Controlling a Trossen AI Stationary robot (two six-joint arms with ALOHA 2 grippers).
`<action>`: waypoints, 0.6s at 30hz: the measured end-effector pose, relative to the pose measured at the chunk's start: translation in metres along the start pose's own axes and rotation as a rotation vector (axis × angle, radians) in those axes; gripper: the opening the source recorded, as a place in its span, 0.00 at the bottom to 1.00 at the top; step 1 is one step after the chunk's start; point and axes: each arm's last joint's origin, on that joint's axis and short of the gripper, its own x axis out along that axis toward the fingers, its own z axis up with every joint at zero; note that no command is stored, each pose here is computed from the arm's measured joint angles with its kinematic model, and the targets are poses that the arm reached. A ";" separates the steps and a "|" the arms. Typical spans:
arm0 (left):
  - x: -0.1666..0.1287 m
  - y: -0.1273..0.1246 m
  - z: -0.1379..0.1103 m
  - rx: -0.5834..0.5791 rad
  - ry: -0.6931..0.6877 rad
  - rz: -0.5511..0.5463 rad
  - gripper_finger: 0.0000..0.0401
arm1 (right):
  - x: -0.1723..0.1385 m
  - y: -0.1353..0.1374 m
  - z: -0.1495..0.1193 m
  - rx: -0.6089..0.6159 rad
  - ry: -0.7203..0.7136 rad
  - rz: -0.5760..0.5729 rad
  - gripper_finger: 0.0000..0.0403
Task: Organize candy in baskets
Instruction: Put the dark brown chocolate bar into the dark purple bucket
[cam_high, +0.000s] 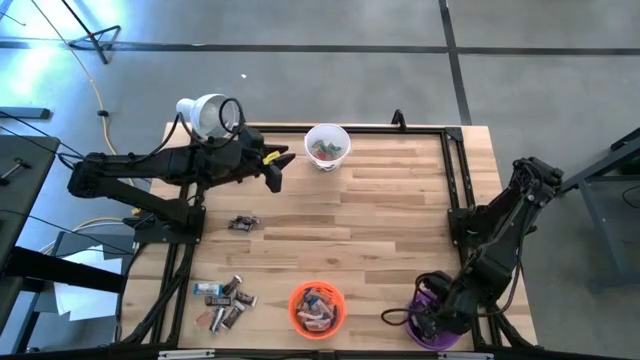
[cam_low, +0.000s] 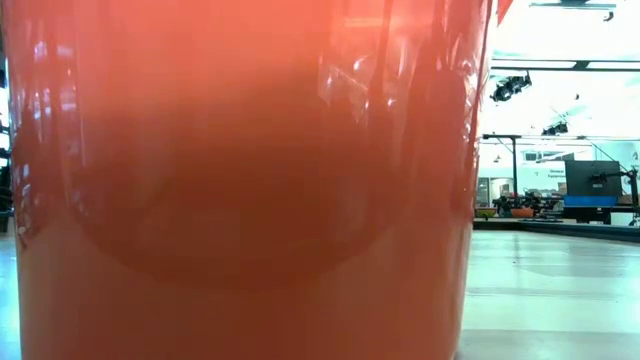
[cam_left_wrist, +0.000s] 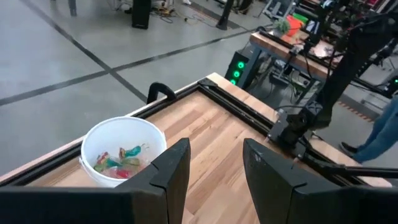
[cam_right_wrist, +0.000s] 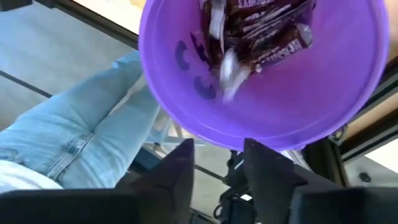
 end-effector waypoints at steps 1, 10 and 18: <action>0.000 0.000 0.000 0.001 0.004 -0.003 0.34 | 0.000 0.000 0.000 -0.012 -0.001 -0.001 0.36; -0.004 0.001 -0.028 -0.038 0.407 -0.193 0.34 | -0.001 -0.004 0.004 -0.161 -0.026 -0.045 0.41; -0.029 0.030 -0.074 -0.024 0.864 0.319 0.34 | -0.004 -0.008 0.020 -0.252 -0.086 -0.143 0.41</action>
